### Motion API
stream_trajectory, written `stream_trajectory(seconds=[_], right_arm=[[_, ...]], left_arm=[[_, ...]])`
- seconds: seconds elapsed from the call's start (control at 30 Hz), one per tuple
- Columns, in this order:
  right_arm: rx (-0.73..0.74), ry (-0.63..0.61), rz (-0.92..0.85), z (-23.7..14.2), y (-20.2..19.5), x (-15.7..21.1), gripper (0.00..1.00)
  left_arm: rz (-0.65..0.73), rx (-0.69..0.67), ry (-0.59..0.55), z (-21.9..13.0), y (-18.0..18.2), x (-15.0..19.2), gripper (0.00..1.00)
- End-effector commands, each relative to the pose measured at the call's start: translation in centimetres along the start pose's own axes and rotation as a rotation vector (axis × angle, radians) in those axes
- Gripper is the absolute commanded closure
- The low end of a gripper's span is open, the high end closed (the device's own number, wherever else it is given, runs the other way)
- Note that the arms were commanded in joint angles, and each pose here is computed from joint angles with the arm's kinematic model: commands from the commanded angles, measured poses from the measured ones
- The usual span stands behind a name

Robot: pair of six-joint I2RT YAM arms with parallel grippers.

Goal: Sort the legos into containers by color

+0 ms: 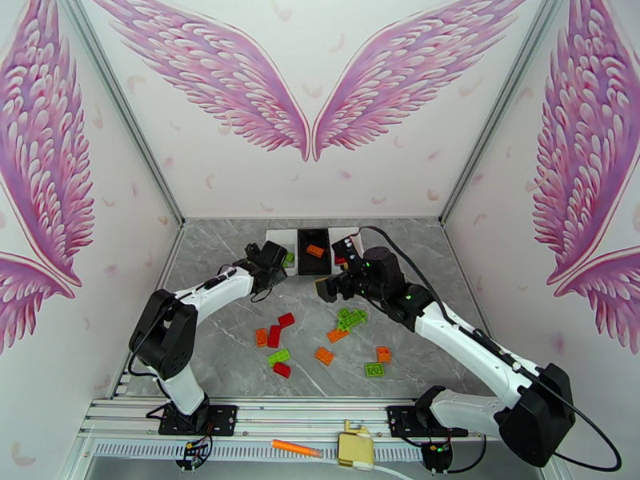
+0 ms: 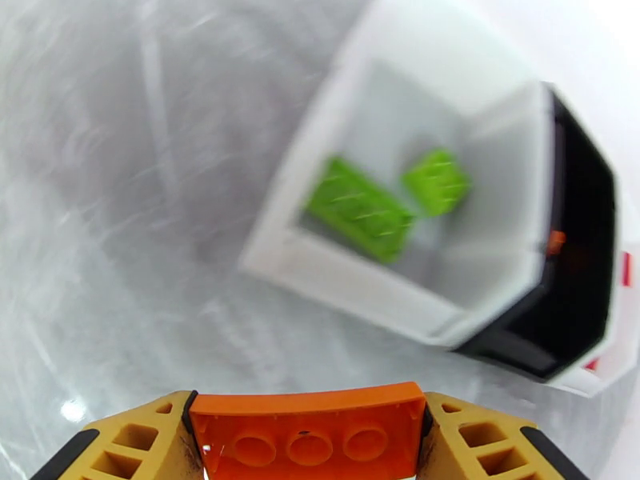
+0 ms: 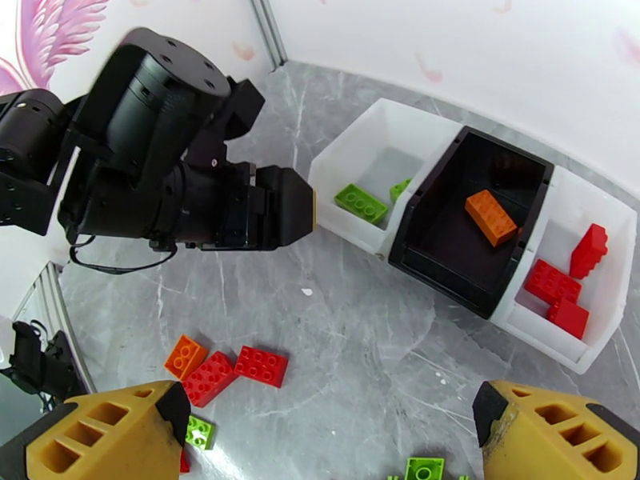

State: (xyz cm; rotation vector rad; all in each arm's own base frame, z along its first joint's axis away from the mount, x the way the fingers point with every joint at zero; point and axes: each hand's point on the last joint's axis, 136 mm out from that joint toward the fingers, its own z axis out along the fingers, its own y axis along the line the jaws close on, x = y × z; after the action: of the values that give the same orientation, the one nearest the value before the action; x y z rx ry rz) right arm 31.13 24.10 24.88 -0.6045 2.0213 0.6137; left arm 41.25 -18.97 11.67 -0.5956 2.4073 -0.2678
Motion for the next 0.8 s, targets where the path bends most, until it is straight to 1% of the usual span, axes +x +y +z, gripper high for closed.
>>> stream_trajectory(seconds=[0.0,0.2,0.4,0.53,0.67,0.77], right_arm=[[0.080,-0.054,0.021,-1.0,-1.5,-0.8,0.01],[0.127,-0.066,0.052,-2.1,-2.7,-0.3,0.01],[0.155,-0.072,0.065,-3.2,-3.4,0.0,0.01],[0.162,-0.064,0.070,-3.5,-3.6,0.3,0.01],[0.166,-0.065,0.071,-3.6,-3.7,0.1,0.01],[0.169,-0.068,0.070,-3.8,-3.8,-0.1,0.01]], left_arm=[[0.082,0.139,-0.085,-1.2,-5.2,-3.0,0.42],[0.145,0.190,-0.099,-0.2,-9.3,-4.6,0.42],[0.178,0.246,-0.104,1.9,-12.9,-5.6,0.42],[0.184,0.253,-0.098,3.6,-14.5,-5.9,0.42],[0.183,0.245,-0.085,5.6,-15.3,-5.7,0.42],[0.189,0.236,-0.074,6.7,-15.7,-5.5,0.44]])
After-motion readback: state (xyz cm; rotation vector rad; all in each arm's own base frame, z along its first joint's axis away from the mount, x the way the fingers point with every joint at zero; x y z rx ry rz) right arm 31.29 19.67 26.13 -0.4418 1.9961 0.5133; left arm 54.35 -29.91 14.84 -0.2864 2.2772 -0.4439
